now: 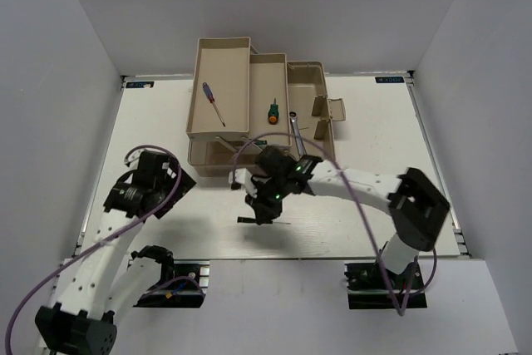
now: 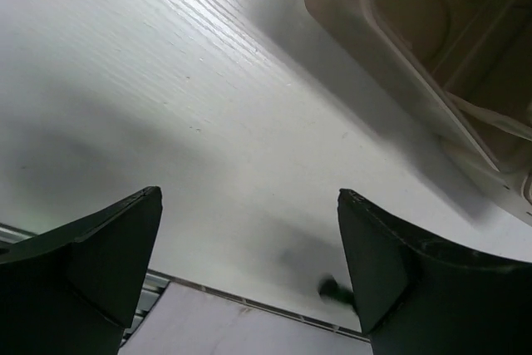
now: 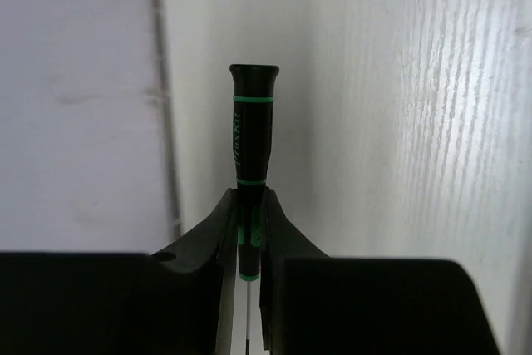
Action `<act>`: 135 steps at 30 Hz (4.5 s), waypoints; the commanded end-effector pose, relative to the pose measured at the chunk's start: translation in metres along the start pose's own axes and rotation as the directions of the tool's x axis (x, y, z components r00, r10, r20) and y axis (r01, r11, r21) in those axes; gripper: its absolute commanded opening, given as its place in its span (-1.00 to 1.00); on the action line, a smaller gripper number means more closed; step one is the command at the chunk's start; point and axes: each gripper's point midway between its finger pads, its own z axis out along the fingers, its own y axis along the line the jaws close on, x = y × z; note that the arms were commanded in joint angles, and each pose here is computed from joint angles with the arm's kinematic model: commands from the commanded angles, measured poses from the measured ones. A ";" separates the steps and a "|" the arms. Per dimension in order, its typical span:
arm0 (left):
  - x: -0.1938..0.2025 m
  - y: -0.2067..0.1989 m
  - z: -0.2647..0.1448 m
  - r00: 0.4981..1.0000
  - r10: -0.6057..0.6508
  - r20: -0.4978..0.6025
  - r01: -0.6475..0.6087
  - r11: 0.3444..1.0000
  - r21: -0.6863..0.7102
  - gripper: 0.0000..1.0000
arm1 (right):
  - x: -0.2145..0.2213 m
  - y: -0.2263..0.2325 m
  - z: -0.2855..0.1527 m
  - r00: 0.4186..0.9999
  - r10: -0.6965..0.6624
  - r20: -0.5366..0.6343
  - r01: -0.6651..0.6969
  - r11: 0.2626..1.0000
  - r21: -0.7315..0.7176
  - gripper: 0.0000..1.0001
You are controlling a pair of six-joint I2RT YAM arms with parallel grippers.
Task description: Sort the tools into containers
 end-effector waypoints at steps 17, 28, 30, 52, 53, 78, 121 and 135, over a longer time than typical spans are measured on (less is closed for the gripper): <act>-0.017 -0.046 0.029 0.999 -0.036 -0.006 0.037 0.989 0.143 0.47 | -0.262 -0.147 -0.246 0.799 -0.077 0.596 -0.231 0.876 0.424 -1.00; -0.008 -0.021 -0.005 0.999 0.021 0.048 -0.029 0.984 0.178 0.82 | -0.247 -0.210 -0.188 0.832 -0.082 0.548 -0.222 0.857 0.465 -0.45; -0.002 -0.012 -0.005 0.999 0.012 0.040 -0.019 0.985 0.170 0.84 | -0.244 -0.207 -0.186 0.832 -0.074 0.551 -0.213 0.873 0.438 0.03; 0.010 0.000 0.006 1.000 -0.012 0.010 0.010 0.992 0.127 0.02 | -0.126 -0.035 -0.099 0.665 -0.668 0.334 0.602 0.744 0.290 -0.13; 0.010 0.000 0.006 1.000 -0.012 0.010 0.010 0.992 0.127 0.15 | -0.129 -0.048 -0.097 0.680 -0.674 0.289 0.587 0.737 0.336 0.05; 0.015 0.021 0.004 0.995 -0.093 0.029 0.091 0.994 0.062 0.63 | -0.172 -0.133 -0.006 0.663 -0.747 0.054 0.613 0.583 0.534 0.21; 0.030 -0.135 0.149 0.839 -0.289 -0.461 0.496 0.754 0.430 0.11 | -0.190 -0.042 -0.163 0.704 -0.619 0.347 0.412 0.755 0.510 -1.00; -0.016 -0.178 0.147 0.879 -0.226 -0.419 0.429 0.758 0.490 0.11 | -0.216 -0.020 -0.242 0.647 -0.637 0.418 0.338 0.732 0.592 0.41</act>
